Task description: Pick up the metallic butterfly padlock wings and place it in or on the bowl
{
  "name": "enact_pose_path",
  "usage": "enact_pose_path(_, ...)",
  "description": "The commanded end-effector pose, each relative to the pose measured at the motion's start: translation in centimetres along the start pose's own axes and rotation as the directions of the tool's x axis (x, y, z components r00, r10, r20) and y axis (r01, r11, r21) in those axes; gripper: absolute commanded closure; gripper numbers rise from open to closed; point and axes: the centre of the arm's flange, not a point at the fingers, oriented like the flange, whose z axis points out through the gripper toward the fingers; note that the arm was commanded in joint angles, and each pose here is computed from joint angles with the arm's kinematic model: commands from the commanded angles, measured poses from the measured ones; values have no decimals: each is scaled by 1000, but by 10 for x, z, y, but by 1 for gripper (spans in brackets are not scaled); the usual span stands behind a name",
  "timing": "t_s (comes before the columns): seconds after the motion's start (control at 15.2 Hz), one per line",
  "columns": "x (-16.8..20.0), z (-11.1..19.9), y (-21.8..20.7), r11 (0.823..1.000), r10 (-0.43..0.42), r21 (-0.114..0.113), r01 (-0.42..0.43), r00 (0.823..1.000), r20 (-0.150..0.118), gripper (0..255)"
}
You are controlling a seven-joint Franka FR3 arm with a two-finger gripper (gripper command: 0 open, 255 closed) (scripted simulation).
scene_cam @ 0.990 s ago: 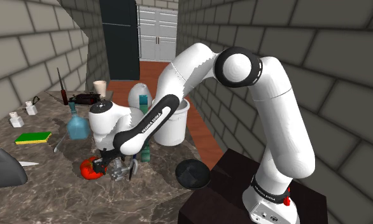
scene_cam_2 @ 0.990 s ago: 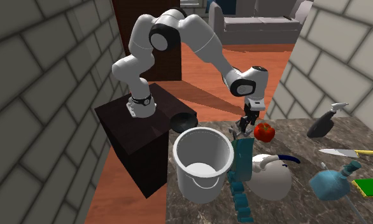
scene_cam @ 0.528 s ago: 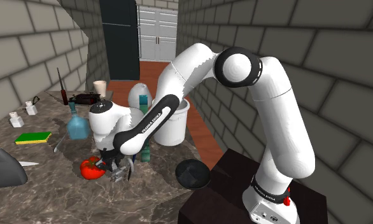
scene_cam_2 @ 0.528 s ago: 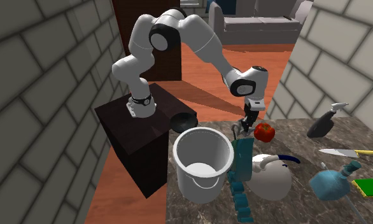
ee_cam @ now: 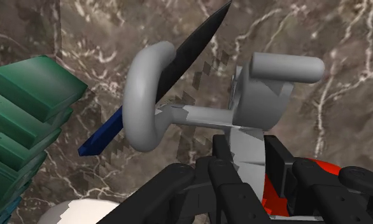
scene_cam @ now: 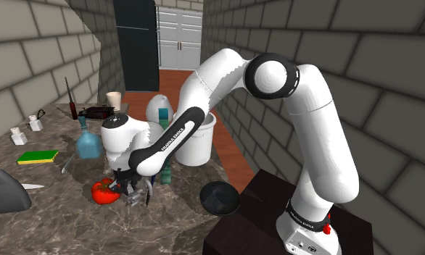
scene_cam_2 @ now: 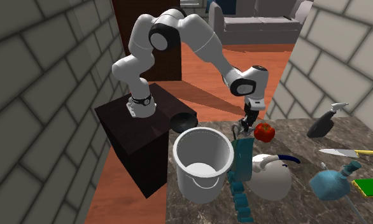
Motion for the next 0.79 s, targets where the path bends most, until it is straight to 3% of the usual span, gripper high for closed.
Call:
enact_pose_path(0.0, 1, -8, 1, 1000, 0, -1, 0, 1000, 0, 255)
enact_pose_path(0.73, 10, -65, 6, 1000, 0, -1, 0, 1000, 0, 255)
